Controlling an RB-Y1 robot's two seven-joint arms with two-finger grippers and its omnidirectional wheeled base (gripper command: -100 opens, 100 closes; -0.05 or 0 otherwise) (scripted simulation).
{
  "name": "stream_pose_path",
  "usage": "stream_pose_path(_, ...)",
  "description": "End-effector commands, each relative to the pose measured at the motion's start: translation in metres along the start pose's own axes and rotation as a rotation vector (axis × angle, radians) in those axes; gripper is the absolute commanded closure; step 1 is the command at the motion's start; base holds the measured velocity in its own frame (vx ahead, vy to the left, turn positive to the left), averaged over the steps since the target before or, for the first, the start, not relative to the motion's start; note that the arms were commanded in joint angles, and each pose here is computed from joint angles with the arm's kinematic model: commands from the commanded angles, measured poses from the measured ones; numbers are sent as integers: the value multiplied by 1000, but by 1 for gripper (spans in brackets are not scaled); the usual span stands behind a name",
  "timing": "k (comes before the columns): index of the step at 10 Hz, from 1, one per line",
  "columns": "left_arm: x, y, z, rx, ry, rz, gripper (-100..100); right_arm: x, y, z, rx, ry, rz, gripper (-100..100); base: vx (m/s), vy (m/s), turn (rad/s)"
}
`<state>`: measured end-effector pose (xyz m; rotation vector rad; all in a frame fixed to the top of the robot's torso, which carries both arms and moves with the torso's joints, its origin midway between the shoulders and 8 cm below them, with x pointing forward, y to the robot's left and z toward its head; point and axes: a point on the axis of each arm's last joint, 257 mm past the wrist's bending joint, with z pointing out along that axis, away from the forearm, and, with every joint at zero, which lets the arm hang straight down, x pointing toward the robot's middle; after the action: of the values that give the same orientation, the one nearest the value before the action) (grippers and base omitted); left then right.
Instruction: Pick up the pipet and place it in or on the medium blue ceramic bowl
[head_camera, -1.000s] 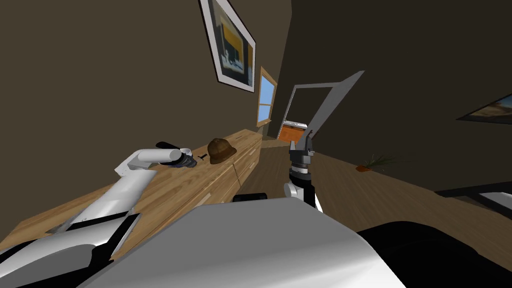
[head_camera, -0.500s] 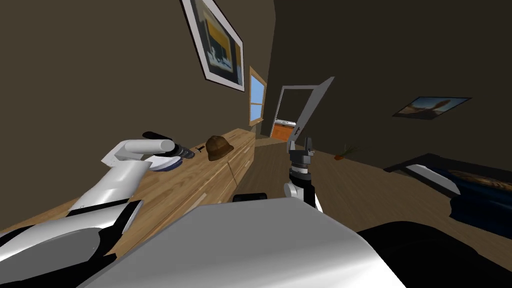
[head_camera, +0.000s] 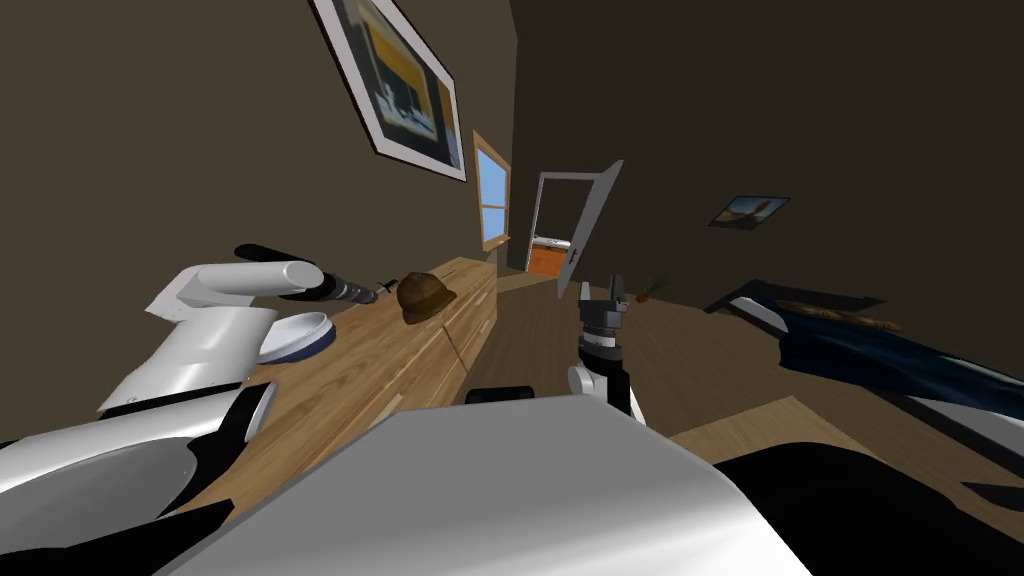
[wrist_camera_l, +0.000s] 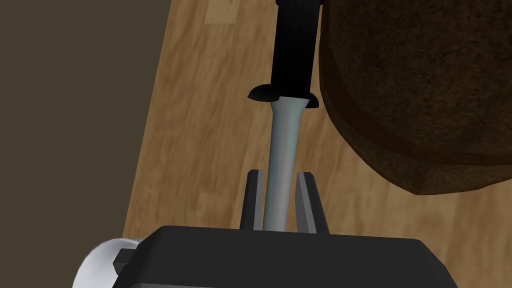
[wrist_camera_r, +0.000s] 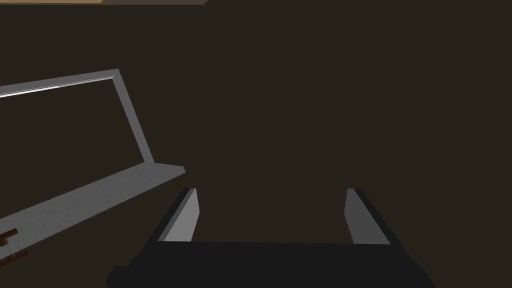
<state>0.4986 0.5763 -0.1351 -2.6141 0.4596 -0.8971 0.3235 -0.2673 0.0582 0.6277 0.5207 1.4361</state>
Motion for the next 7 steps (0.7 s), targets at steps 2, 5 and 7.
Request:
stream_pose_path(2,-7,-24,-11,10,-7,-46,100,0,0,0,0,0,0,0,-49,28,-147)
stream_pose_path(5,-28,-44,-20,14,-48,-66,100,0,0,0,0,0,0,0,-30,39,-91)
stream_pose_path(7,-38,-50,-23,14,-68,-69,100,0,0,0,0,0,0,0,-12,35,-39)
